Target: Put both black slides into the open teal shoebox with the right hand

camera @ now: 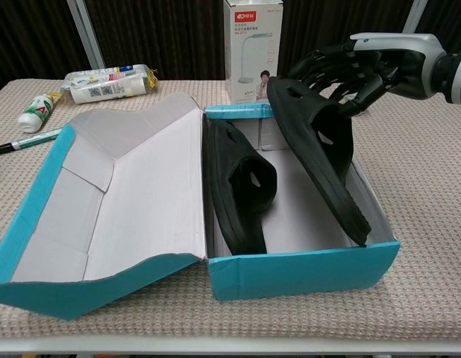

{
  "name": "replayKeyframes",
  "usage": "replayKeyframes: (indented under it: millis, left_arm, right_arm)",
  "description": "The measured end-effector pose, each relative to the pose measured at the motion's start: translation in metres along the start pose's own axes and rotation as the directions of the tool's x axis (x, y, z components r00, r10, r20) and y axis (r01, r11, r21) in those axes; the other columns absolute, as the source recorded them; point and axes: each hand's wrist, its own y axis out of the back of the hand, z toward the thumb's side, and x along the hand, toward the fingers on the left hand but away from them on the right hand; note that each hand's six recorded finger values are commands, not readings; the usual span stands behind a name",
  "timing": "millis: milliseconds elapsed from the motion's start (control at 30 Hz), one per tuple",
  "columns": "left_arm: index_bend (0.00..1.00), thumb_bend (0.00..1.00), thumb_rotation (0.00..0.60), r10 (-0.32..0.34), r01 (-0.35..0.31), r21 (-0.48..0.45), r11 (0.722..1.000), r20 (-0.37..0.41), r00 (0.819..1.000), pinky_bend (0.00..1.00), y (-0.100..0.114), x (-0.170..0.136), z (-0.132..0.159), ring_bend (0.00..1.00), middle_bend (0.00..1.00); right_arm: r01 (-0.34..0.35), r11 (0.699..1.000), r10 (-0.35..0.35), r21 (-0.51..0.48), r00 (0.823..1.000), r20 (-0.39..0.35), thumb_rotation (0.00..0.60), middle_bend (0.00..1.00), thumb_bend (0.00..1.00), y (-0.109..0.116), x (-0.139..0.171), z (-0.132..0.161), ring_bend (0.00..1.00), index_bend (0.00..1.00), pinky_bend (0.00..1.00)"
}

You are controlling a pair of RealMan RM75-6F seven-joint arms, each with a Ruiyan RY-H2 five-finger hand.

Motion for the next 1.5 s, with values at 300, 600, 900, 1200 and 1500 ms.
replayKeyframes:
  millis: [300,600,900,1200,1500]
  left_arm:
    - [0.28,0.09,0.6,0.009,-0.009,-0.006,1.0,0.004,1.0,0.22,0.001,0.0,-0.001,0.16,0.24]
    - [0.28,0.09,0.6,0.003,-0.003,-0.003,1.0,0.009,1.0,0.22,-0.001,0.001,0.0,0.16,0.24]
    - [0.28,0.09,0.6,0.002,-0.002,-0.002,1.0,0.013,1.0,0.22,-0.001,0.002,0.001,0.16,0.24]
    - [0.28,0.09,0.6,0.006,-0.005,-0.004,1.0,0.013,1.0,0.22,-0.002,0.001,0.0,0.16,0.24]
    - [0.28,0.09,0.6,0.002,-0.002,-0.009,1.0,0.01,1.0,0.22,-0.004,0.002,-0.002,0.16,0.24]
  right_arm:
    - [-0.008,1.0,0.008,0.003,1.0,0.016,0.6,0.42,0.24,-0.006,-0.007,-0.005,0.24,0.28,0.4]
    - [-0.028,0.999,0.026,0.037,0.999,0.043,0.6,0.42,0.25,-0.011,-0.011,-0.013,0.24,0.28,0.4]
    - [-0.043,0.993,0.037,0.107,0.998,0.058,0.6,0.43,0.27,-0.015,-0.018,-0.014,0.24,0.28,0.4]
    - [-0.047,0.984,0.038,0.17,0.998,0.055,0.6,0.42,0.27,-0.025,-0.029,-0.013,0.24,0.28,0.4]
    - [-0.044,0.981,0.033,0.19,0.998,0.062,0.6,0.43,0.27,-0.035,-0.033,-0.02,0.24,0.28,0.4]
